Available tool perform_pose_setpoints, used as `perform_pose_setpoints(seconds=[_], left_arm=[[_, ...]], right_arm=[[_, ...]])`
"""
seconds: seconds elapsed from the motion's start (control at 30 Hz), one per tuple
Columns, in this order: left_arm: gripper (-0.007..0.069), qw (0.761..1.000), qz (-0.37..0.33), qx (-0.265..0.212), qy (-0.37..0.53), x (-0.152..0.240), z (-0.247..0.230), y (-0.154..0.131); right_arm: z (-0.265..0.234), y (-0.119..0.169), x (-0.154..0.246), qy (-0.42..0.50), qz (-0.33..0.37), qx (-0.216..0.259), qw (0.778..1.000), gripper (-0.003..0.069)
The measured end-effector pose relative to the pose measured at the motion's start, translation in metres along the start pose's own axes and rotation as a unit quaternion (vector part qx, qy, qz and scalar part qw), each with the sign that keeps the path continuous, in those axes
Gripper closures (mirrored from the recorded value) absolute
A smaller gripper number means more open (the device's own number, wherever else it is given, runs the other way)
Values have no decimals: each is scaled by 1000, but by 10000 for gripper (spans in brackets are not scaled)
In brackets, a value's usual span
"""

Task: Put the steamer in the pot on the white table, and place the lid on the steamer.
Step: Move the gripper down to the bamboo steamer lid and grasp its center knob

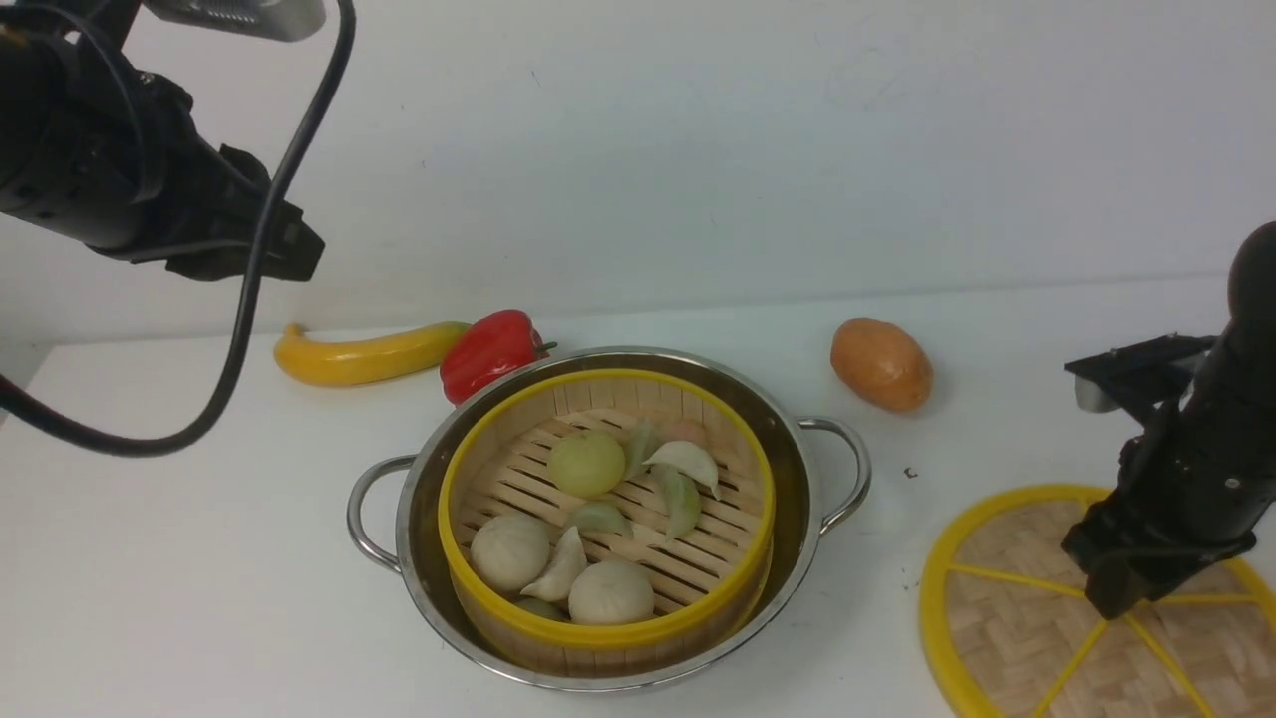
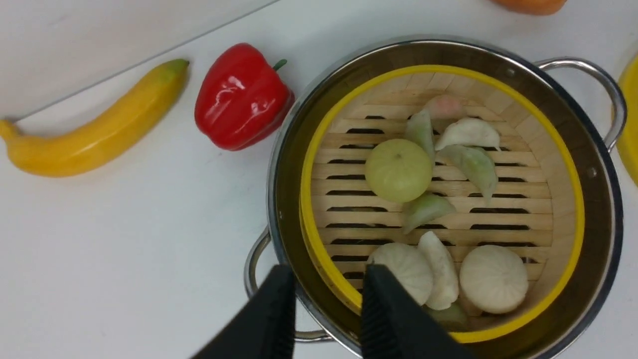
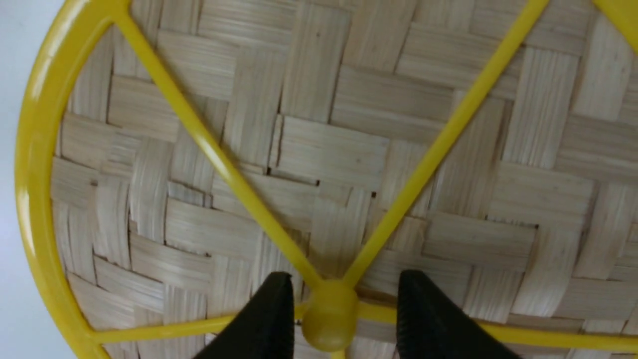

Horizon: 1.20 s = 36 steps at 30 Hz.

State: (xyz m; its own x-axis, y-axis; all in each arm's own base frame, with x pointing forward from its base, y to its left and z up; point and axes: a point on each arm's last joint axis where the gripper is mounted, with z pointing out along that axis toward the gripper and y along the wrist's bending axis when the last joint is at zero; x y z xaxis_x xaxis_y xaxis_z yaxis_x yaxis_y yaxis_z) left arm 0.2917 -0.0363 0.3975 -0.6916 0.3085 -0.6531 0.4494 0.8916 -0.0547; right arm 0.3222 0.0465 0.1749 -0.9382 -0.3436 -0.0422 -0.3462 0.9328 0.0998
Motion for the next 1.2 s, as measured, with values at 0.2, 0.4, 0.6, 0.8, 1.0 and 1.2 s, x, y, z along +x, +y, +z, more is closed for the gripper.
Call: perform_pose_setpoints(seconds=[0.2, 0.4, 0.6, 0.8, 1.0, 1.2], left_arm=[[439, 997, -12, -74, 31, 6, -1, 14], [439, 991, -29, -126, 33, 7, -3, 23], [439, 980, -55, -191, 22, 6, -7, 34], [439, 981, -71, -182, 15, 5, -6, 33], [439, 983, -78, -163, 9, 4, -5, 30], [439, 983, -78, -163, 10, 4, -5, 30]], right_arm=[[1, -1, 0, 3, -3, 4, 1000, 391], [3, -1, 0, 6, -3, 4, 1000, 403], [3, -1, -1, 5, -3, 5, 1000, 415], [3, -1, -1, 5, -3, 5, 1000, 417], [3, -1, -1, 5, -2, 5, 1000, 449], [3, -1, 0, 6, 5, 4, 1000, 501]])
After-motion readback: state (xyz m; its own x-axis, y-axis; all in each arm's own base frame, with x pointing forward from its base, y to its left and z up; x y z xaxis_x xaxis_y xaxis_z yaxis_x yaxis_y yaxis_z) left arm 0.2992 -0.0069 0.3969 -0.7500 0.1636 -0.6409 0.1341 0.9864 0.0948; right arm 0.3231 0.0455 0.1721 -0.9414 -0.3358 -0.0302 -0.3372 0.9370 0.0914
